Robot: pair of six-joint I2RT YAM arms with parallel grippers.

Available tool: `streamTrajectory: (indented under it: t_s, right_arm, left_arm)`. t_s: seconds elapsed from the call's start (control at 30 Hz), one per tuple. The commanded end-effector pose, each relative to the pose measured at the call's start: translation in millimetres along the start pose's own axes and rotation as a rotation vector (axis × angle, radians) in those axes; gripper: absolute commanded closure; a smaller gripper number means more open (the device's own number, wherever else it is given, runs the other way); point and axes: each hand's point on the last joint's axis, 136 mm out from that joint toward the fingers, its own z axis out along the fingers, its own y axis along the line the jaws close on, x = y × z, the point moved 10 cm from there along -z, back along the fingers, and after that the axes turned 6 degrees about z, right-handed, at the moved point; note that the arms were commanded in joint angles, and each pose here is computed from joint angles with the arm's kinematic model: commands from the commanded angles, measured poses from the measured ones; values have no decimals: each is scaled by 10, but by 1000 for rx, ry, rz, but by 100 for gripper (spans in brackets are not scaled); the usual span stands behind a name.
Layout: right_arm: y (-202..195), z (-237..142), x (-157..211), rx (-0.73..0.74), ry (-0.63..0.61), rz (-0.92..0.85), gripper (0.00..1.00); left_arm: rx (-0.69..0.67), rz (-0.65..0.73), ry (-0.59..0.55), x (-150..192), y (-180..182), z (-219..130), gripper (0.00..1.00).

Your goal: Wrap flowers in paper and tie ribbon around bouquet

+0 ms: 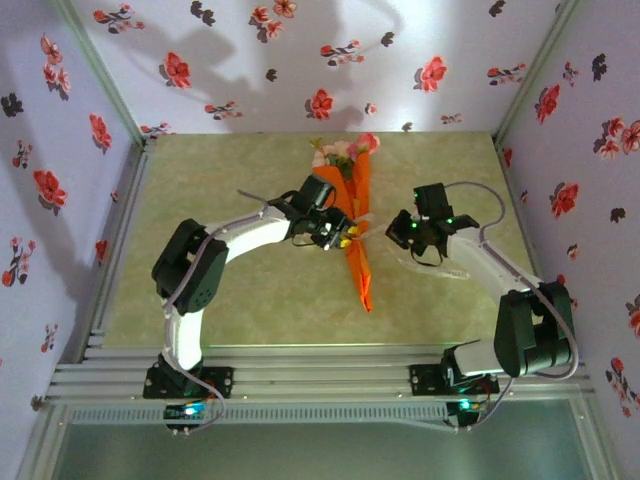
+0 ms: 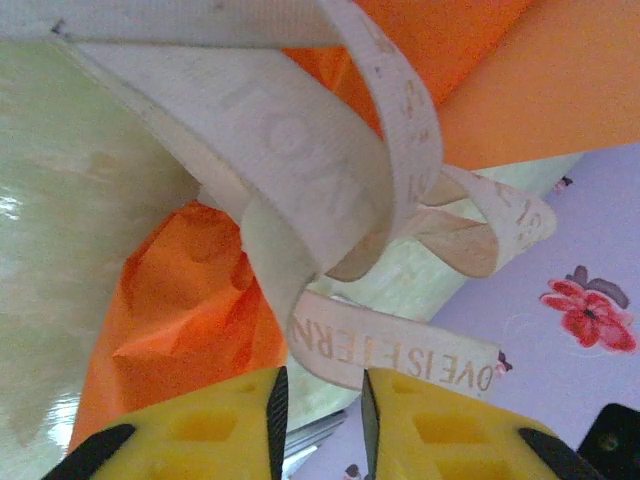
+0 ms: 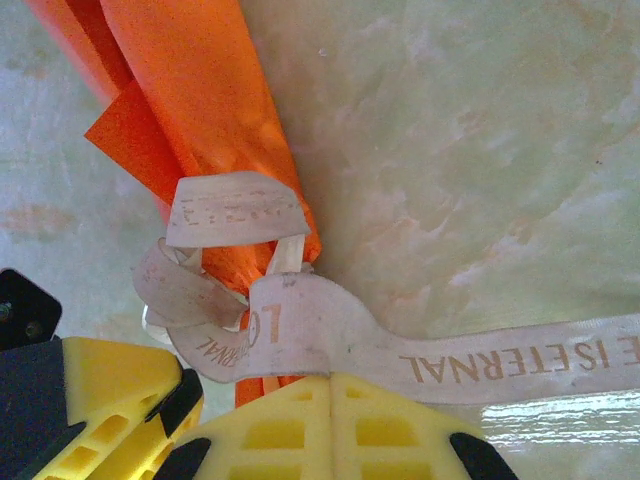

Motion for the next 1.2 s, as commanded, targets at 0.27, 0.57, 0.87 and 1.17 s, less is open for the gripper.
streamTrajectory:
  t_s: [0.27, 0.57, 0.87, 1.17]
  right_arm:
    - [38, -41, -12, -44, -3, 26, 100]
    - [73, -16, -66, -59, -10, 43, 100]
    - [97, -13, -80, -69, -3, 56, 100]
    - [3, -176, -80, -22, -42, 68, 100]
  left_arm:
    - [-40, -48, -37, 12, -64, -16, 68]
    - [-70, -208, -34, 278, -42, -84, 67]
    - [-105, -308, -77, 260, 36, -7, 64]
    - [-89, -284, -139, 130, -18, -29, 63]
